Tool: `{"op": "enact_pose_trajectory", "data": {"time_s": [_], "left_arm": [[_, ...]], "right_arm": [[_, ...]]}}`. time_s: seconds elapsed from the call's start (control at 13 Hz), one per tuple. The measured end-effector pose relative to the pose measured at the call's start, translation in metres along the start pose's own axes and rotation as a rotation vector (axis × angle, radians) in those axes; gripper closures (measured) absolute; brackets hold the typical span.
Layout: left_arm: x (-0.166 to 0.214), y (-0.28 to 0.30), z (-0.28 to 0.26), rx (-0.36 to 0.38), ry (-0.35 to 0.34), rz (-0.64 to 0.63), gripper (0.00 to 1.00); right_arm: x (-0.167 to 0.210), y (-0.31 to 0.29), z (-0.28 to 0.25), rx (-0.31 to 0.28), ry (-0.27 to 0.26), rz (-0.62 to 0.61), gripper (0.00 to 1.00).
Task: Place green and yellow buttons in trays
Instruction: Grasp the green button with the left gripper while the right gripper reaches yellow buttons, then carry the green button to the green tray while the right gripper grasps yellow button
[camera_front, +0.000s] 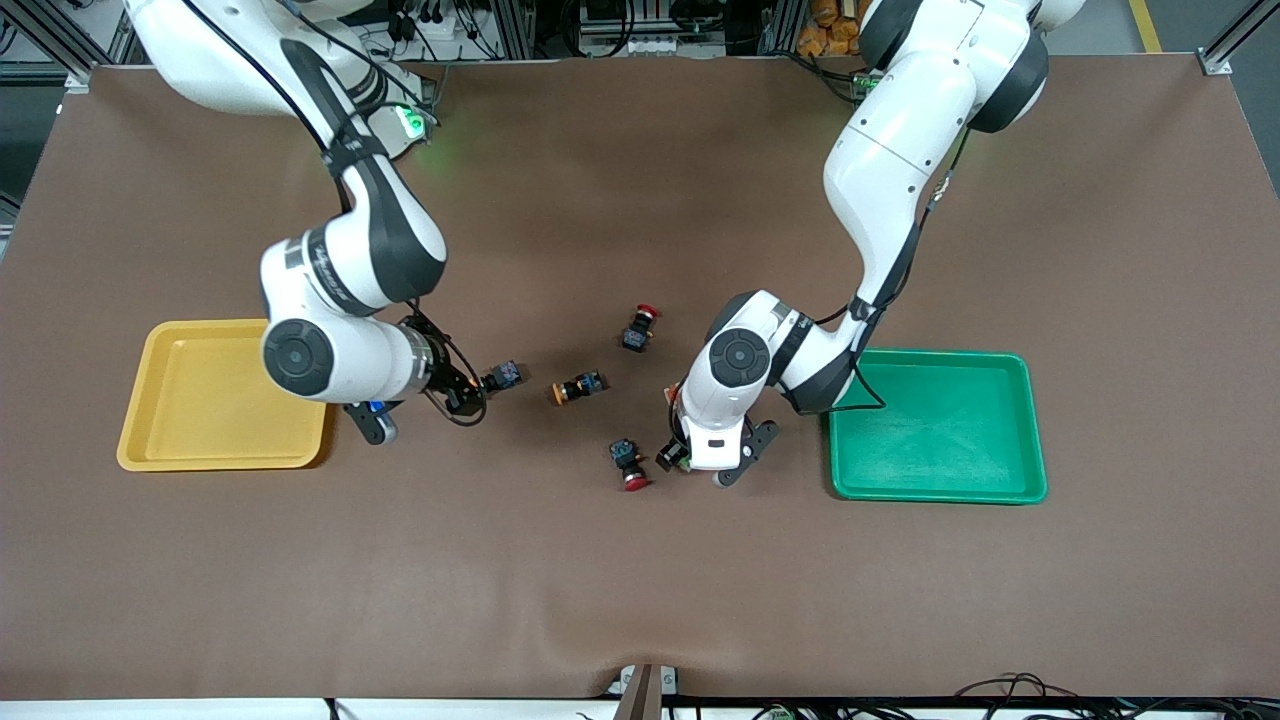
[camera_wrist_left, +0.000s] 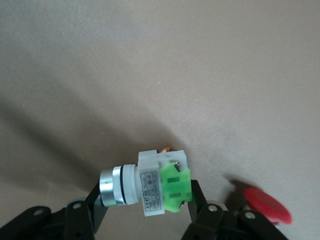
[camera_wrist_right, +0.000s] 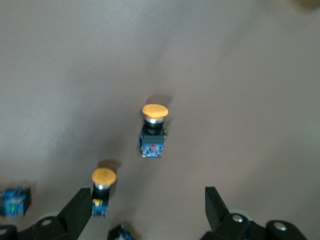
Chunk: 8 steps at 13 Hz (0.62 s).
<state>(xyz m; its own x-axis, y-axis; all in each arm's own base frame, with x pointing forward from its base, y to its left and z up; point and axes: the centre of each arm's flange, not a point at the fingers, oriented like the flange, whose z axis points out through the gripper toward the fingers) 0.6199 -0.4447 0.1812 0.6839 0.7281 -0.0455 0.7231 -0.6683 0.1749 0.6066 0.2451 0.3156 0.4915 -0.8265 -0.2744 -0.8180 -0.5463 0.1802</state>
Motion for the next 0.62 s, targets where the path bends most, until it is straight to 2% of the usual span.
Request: {"op": "enact_pose_trajectory", "data": {"time_s": [0.15, 0.39, 0.62], "left_arm": [[0.015, 0.003, -0.018, 0.021, 0.009, -0.011, 0.33], [0.051, 0.008, -0.082, 0.048, 0.026, 0.026, 0.33], [0.078, -0.002, -0.145, 0.124, 0.019, 0.203, 0.33]], "right_arm": [[0.010, -0.001, 0.034, 0.009, 0.007, 0.019, 0.00], [0.016, 0.004, 0.071, 0.019, 0.019, 0.031, 0.00], [0.009, 0.001, 0.098, 0.023, 0.029, 0.020, 0.00]]}}
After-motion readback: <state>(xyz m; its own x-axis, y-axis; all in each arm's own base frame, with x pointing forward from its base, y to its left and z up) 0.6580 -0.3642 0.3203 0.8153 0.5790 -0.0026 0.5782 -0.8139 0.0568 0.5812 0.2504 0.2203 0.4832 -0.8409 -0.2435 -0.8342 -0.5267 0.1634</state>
